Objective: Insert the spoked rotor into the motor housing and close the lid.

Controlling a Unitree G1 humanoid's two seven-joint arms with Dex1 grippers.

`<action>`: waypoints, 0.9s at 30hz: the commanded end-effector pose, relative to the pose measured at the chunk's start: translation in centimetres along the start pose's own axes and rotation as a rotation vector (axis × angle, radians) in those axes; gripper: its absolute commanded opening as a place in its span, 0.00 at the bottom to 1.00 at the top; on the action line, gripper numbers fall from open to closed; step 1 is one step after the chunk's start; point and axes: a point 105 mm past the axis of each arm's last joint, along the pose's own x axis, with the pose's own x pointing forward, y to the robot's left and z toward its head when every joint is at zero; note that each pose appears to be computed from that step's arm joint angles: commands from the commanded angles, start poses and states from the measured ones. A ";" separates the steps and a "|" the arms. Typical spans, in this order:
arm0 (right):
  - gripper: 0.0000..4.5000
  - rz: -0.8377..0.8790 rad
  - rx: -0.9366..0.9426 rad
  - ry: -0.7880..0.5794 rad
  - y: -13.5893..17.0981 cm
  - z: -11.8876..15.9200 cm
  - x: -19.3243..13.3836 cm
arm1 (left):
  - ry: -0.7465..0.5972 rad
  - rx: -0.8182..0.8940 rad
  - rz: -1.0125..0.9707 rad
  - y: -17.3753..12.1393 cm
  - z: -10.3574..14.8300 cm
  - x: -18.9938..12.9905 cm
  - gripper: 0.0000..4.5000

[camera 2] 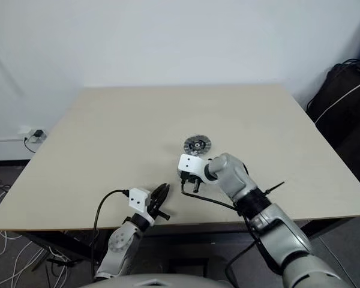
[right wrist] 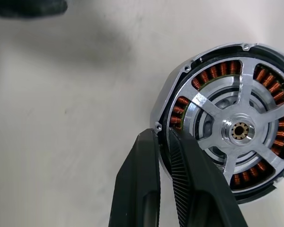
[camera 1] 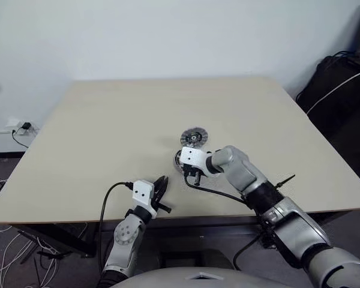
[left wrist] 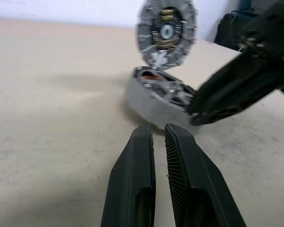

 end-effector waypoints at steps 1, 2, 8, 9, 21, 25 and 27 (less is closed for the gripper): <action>0.02 -0.078 0.017 -0.090 -0.5 1.7 -2.7 | -0.029 0.001 -0.022 -0.4 0.8 0.5 0.11; 0.02 -0.081 0.030 -0.092 -0.1 1.6 -3.1 | -0.027 0.000 -0.024 -0.4 0.8 0.5 0.11; 0.00 -0.088 0.143 -0.122 1.8 1.2 -4.6 | -0.017 -0.004 -0.037 -0.5 0.6 0.5 0.11; 0.00 -0.088 0.173 -0.129 2.0 1.1 -4.8 | -0.016 -0.004 -0.039 -0.5 0.6 0.5 0.11; 0.00 -0.147 0.313 -0.171 2.9 2.3 -3.5 | -0.010 -0.004 -0.054 -0.6 0.5 0.7 0.11; 0.00 -0.114 0.110 -0.115 2.9 1.8 -3.5 | -0.007 -0.004 -0.050 -0.5 0.5 0.7 0.11; 0.09 -0.096 0.015 -0.071 2.7 1.3 -3.5 | -0.006 -0.006 -0.048 -0.4 0.5 0.7 0.11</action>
